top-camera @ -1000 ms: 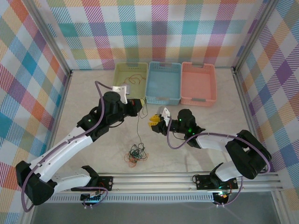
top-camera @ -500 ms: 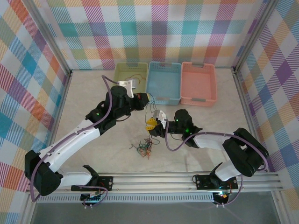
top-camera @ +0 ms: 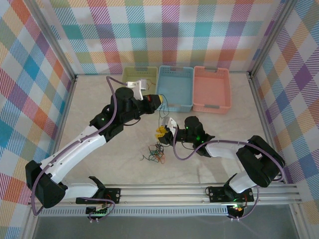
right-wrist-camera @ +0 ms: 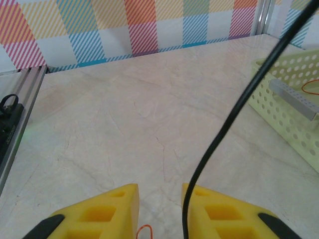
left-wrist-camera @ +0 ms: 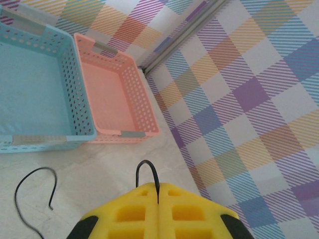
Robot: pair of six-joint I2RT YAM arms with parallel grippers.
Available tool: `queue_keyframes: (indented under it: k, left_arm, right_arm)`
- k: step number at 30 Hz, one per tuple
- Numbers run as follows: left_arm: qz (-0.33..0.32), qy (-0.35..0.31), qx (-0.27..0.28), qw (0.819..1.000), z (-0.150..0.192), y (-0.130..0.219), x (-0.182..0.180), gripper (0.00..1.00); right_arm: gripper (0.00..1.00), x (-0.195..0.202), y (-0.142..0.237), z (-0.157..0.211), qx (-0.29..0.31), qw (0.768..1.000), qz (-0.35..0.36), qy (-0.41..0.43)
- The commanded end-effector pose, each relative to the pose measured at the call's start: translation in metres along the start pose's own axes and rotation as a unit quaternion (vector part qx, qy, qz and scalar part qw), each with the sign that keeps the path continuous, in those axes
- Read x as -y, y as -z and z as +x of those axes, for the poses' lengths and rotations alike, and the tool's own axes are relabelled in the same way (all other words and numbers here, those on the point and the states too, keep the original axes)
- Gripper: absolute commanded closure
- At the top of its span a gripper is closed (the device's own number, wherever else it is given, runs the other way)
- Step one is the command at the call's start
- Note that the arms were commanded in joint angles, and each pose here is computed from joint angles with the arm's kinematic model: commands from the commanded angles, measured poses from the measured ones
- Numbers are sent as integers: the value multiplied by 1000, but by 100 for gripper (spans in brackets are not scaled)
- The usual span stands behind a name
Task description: Untangle the cables
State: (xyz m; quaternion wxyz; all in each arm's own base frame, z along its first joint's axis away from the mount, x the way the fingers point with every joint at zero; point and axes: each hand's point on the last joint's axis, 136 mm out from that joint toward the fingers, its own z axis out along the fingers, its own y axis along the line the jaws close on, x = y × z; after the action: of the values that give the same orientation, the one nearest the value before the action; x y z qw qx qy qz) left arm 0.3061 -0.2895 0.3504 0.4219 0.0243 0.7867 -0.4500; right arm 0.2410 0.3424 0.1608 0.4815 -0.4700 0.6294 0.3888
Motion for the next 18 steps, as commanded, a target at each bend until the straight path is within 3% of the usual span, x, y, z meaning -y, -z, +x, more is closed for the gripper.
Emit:
queue_keyframes:
  k: [1,12,18]
  left_arm:
    - [49,8,14,999,-14,13,31,100]
    - [101,16,25,994,-38,38,72,100]
    - [131,6,51,990,-64,70,104,100]
  right_arm:
    - [73,1,-5,-7,3,1000,0,15]
    - [81,6,-9,-2,-14,1000,9,9]
    - [85,11,-11,8,-39,999,19,-1]
